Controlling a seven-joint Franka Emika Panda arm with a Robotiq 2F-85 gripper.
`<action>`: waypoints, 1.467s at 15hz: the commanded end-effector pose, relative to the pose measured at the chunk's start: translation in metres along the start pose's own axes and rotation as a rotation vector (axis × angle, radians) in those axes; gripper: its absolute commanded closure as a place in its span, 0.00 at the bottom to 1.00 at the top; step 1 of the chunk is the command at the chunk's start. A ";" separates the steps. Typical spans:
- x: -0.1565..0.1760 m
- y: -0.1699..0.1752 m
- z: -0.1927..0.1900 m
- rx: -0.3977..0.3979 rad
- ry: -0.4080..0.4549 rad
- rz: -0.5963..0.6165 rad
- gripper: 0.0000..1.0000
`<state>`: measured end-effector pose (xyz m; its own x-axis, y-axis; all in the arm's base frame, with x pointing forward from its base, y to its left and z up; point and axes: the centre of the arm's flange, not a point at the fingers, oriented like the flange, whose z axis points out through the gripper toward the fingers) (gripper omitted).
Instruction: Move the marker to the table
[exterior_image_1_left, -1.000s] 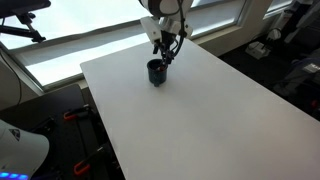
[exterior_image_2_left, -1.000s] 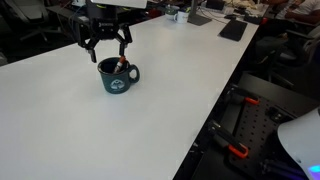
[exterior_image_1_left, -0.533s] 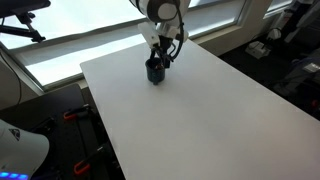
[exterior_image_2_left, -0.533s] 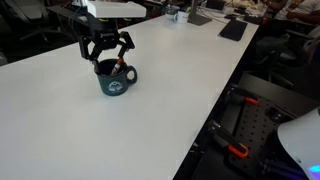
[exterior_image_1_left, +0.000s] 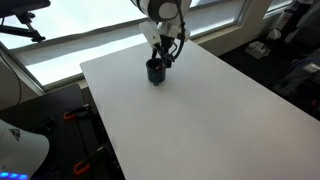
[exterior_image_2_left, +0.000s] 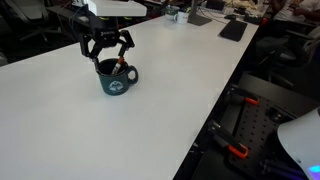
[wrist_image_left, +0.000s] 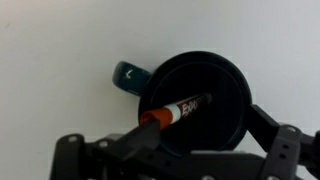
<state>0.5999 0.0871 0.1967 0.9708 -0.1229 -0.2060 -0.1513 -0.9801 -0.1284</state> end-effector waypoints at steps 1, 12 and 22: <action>-0.022 0.008 -0.032 0.021 0.088 0.014 0.00; -0.027 0.038 -0.052 0.110 0.119 0.104 0.00; -0.019 0.061 -0.016 0.143 0.050 0.122 0.00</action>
<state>0.5779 0.0286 0.2133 0.9520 -0.2600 -0.1617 -0.2920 -0.9299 -0.2237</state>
